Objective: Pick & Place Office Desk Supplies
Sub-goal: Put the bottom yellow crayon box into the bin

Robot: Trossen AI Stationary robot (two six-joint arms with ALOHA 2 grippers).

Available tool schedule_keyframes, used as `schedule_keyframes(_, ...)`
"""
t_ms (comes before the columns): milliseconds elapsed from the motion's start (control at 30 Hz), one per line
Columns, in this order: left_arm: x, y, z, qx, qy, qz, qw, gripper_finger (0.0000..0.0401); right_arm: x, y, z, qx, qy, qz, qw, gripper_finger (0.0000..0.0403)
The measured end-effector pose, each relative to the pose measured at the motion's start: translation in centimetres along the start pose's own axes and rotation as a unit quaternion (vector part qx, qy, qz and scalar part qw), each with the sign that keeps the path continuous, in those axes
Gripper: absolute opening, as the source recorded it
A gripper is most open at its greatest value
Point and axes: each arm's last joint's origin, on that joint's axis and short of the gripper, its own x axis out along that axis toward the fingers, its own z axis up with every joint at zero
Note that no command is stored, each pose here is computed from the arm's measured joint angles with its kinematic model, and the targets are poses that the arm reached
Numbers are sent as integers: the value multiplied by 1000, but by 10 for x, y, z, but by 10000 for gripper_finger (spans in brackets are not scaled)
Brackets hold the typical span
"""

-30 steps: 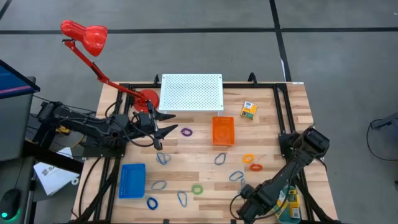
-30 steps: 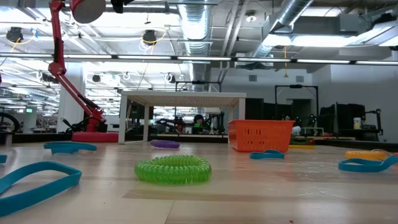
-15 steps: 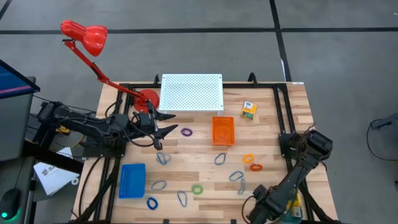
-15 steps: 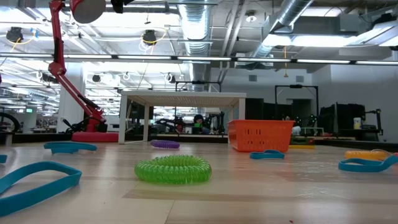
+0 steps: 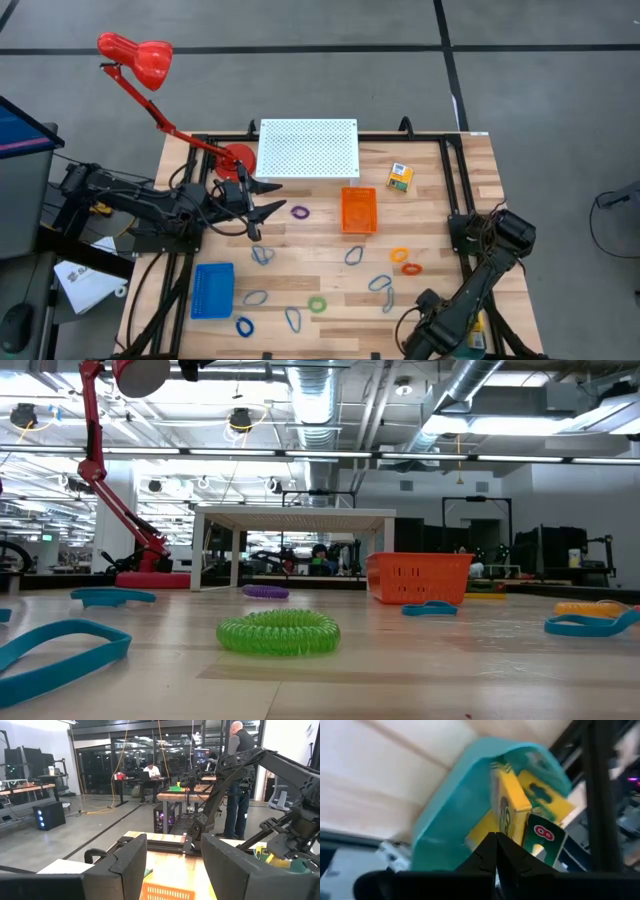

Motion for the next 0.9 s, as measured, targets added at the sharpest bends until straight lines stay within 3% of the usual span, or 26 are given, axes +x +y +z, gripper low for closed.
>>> schedule_keyframes(300,0,0,0,0,0,0,1000,182,1,-15,-1,0,-10,-72,997,0)
schedule_keyframes(667,0,0,0,-4,0,-1,1000,182,6,-17,10,-15,-45,-85,995,1)
schedule_keyframes(900,0,0,0,-3,0,-1,1000,182,-5,-23,15,-51,-73,-63,994,54)
